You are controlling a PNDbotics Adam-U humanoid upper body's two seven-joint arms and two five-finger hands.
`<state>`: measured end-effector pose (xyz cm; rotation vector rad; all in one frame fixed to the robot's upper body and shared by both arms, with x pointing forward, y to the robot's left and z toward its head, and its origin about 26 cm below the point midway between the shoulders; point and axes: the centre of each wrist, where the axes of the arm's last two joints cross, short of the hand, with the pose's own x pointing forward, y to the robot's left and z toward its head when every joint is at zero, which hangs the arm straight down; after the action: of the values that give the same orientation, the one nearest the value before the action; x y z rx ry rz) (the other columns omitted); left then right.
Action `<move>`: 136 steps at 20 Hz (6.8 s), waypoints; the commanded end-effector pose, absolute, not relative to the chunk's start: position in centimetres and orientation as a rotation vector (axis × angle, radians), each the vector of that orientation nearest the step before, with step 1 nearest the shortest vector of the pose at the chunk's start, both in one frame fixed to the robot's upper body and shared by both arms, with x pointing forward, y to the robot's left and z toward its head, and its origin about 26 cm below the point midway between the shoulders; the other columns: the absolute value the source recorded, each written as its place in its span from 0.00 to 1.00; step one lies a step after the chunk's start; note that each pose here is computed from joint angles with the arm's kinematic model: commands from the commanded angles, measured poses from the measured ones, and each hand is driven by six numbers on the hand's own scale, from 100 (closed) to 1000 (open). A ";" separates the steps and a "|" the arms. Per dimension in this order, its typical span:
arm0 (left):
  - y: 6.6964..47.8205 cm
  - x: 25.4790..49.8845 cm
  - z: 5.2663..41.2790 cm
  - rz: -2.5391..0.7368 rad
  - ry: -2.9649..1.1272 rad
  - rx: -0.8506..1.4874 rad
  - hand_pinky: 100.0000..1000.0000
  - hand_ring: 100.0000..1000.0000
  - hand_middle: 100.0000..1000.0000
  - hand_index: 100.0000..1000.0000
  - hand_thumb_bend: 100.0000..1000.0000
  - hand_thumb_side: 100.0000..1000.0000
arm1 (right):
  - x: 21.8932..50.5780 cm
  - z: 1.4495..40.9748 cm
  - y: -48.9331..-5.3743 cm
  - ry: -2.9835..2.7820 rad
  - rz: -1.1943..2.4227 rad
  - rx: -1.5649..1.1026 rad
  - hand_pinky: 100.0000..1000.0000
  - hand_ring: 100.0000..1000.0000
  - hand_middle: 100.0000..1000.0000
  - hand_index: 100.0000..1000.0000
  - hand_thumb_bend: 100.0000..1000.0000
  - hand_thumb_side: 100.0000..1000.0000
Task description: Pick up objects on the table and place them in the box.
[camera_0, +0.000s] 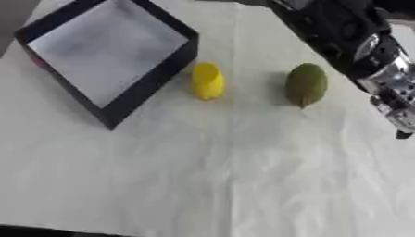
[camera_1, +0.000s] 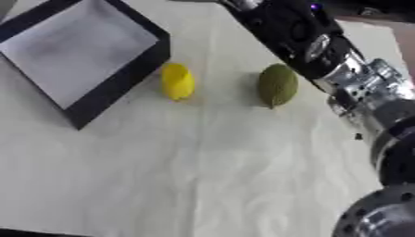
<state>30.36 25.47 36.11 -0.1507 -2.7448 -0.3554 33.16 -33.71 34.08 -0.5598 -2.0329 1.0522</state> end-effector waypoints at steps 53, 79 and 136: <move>25.2 29.9 37.0 -0.361 -2.768 -0.188 0.94 0.62 0.89 0.79 0.08 0.51 | 36.4 30.9 -33.6 -1.839 1.519 -1.014 1.00 0.91 0.84 0.99 0.31 0.00; 27.8 29.8 35.8 -0.181 -2.783 -0.049 0.92 0.63 0.88 0.80 0.14 0.43 | 25.5 38.0 -39.9 -2.279 0.626 -0.857 0.99 0.78 0.76 0.89 0.00 0.13; 28.9 31.4 33.3 -0.226 -2.609 0.013 0.95 0.59 0.88 0.79 0.08 0.56 | 22.4 21.0 -43.4 -1.414 1.226 -0.869 1.00 0.87 0.81 0.97 0.00 0.43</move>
<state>31.70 28.37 32.35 -0.0250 -2.5914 -0.1971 22.34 -43.23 20.40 -0.8443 -1.4292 1.1984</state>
